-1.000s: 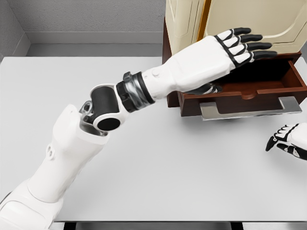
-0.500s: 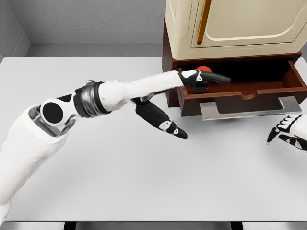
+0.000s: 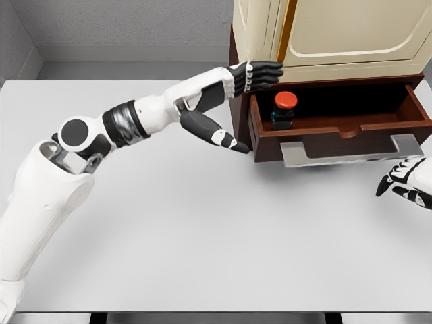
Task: Put the switch into the drawer with left arm, and close the drawer with right arm
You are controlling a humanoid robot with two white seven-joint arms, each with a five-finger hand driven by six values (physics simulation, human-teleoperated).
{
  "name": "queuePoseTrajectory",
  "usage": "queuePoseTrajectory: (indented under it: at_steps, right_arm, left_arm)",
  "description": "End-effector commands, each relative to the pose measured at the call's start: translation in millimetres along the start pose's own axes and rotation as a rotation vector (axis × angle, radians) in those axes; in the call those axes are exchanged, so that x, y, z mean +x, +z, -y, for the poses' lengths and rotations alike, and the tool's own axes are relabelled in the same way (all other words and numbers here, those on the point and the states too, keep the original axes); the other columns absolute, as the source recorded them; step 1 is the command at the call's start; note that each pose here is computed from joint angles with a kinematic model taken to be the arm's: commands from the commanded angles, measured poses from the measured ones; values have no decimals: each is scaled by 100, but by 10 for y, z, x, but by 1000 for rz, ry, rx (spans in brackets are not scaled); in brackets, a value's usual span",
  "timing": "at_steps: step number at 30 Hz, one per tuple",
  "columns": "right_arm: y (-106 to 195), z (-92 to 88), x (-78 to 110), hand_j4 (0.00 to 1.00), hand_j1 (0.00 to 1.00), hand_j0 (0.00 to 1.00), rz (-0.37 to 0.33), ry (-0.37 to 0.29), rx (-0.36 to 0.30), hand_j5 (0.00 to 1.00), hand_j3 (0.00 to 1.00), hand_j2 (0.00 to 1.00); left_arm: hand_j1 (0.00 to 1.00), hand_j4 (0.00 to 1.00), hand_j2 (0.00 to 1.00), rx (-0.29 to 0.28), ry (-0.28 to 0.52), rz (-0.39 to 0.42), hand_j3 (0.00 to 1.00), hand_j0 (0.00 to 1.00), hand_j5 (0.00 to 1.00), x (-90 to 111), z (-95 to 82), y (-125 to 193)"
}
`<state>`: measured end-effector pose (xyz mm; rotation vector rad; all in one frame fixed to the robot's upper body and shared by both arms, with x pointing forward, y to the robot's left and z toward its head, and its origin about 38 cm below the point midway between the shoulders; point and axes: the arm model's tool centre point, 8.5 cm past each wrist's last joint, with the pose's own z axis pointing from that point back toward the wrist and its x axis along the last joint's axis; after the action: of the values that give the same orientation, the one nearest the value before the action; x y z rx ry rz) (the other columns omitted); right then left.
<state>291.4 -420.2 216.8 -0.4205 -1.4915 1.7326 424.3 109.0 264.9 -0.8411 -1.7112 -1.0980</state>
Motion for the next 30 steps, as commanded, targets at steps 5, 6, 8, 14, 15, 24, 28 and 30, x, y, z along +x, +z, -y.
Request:
queuePoseTrajectory:
  at_steps: [5, 6, 8, 14, 15, 24, 28, 30]
  right_arm:
    - [-33, 56, 29, 47, 47, 47, 14, -12, -32, 47, 47, 47]
    - [-48, 71, 27, 47, 47, 47, 16, -8, -34, 47, 47, 47]
    - [-88, 67, 43, 47, 47, 47, 27, -11, -41, 47, 47, 47]
    - [-81, 84, 32, 48, 48, 48, 25, -7, -36, 48, 48, 48]
    - [-79, 81, 32, 48, 48, 48, 24, -7, -34, 48, 48, 48]
    - [-60, 38, 13, 48, 48, 48, 16, -18, -30, 48, 48, 48]
    - [53, -138, -109, 50, 50, 50, -36, -58, 2, 50, 50, 50]
    - [66, -149, -129, 50, 50, 50, -43, -62, 3, 50, 50, 50]
  left_arm:
    - [100, 100, 100, 19, 63, -58, 100, 100, 100, -105, -59, 36]
    - [100, 100, 100, 16, 77, -43, 100, 100, 100, -83, -51, 31]
    - [100, 100, 100, 4, 119, -28, 100, 100, 100, -30, -37, 10]
    - [100, 100, 100, 7, 208, -75, 100, 100, 100, 84, 65, -56]
    - [100, 100, 100, 16, 218, -83, 100, 100, 100, 84, 48, -60]
    - [100, 100, 100, 70, 260, -99, 100, 100, 100, 77, -65, 55]
    - [100, 100, 100, 80, 274, -112, 100, 100, 100, 7, -65, 81]
    - [100, 100, 100, 91, 292, -123, 100, 100, 100, -37, -78, 66]
